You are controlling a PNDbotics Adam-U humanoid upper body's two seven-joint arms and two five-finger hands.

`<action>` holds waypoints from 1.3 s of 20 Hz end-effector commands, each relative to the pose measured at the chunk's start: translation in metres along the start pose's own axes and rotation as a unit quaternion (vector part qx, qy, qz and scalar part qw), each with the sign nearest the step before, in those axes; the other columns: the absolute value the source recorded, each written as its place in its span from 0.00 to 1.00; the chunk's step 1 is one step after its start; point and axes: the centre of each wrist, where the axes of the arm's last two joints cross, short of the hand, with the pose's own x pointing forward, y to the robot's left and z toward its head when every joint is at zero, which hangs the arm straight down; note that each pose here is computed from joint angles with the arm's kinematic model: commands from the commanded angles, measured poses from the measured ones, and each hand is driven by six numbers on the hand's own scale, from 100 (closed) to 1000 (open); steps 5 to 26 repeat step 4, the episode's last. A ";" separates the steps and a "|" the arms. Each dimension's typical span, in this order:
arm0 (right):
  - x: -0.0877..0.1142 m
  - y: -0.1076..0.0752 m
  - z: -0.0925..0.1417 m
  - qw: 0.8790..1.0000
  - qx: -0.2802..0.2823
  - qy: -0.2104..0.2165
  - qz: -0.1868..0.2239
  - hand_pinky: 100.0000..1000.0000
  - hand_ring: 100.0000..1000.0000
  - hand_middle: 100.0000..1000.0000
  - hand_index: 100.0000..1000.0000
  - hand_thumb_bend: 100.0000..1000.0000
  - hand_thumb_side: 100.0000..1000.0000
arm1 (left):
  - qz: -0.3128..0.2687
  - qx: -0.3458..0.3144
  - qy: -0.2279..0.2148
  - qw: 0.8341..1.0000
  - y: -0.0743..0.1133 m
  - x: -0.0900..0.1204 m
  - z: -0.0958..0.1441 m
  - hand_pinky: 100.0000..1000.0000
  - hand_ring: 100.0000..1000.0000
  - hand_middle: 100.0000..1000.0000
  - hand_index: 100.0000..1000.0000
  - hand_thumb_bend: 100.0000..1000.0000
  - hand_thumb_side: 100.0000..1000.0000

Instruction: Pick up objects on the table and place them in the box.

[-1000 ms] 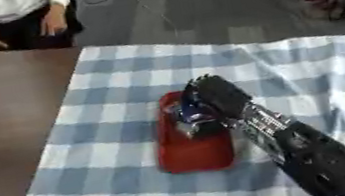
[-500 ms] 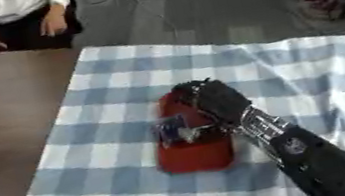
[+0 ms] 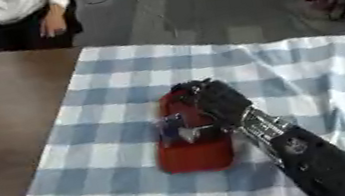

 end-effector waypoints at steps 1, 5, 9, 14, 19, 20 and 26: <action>-0.002 -0.034 -0.003 0.997 -0.078 0.007 -0.025 0.28 0.62 0.72 0.76 0.08 1.00 | -0.003 0.002 -0.016 1.000 0.003 0.004 -0.006 0.76 0.66 0.85 0.88 0.14 0.76; 0.006 -0.079 0.007 0.982 -0.171 0.020 -0.075 0.29 0.61 0.70 0.75 0.04 1.00 | -0.012 -0.002 -0.013 1.000 0.006 0.003 -0.004 0.76 0.66 0.86 0.89 0.13 0.77; 0.006 -0.079 0.007 0.982 -0.171 0.020 -0.075 0.29 0.61 0.70 0.75 0.04 1.00 | -0.012 -0.002 -0.013 1.000 0.006 0.003 -0.004 0.76 0.66 0.86 0.89 0.13 0.77; 0.006 -0.079 0.007 0.982 -0.171 0.020 -0.075 0.29 0.61 0.70 0.75 0.04 1.00 | -0.012 -0.002 -0.013 1.000 0.006 0.003 -0.004 0.76 0.66 0.86 0.89 0.13 0.77; 0.006 -0.079 0.007 0.982 -0.171 0.020 -0.075 0.29 0.61 0.70 0.75 0.04 1.00 | -0.012 -0.002 -0.013 1.000 0.006 0.003 -0.004 0.76 0.66 0.86 0.89 0.13 0.77; 0.006 -0.079 0.007 0.982 -0.171 0.020 -0.075 0.29 0.61 0.70 0.75 0.04 1.00 | -0.012 -0.002 -0.013 1.000 0.006 0.003 -0.004 0.76 0.66 0.86 0.89 0.13 0.77; 0.006 -0.079 0.007 0.982 -0.171 0.020 -0.075 0.29 0.61 0.70 0.75 0.04 1.00 | -0.012 -0.002 -0.013 1.000 0.006 0.003 -0.004 0.76 0.66 0.86 0.89 0.13 0.77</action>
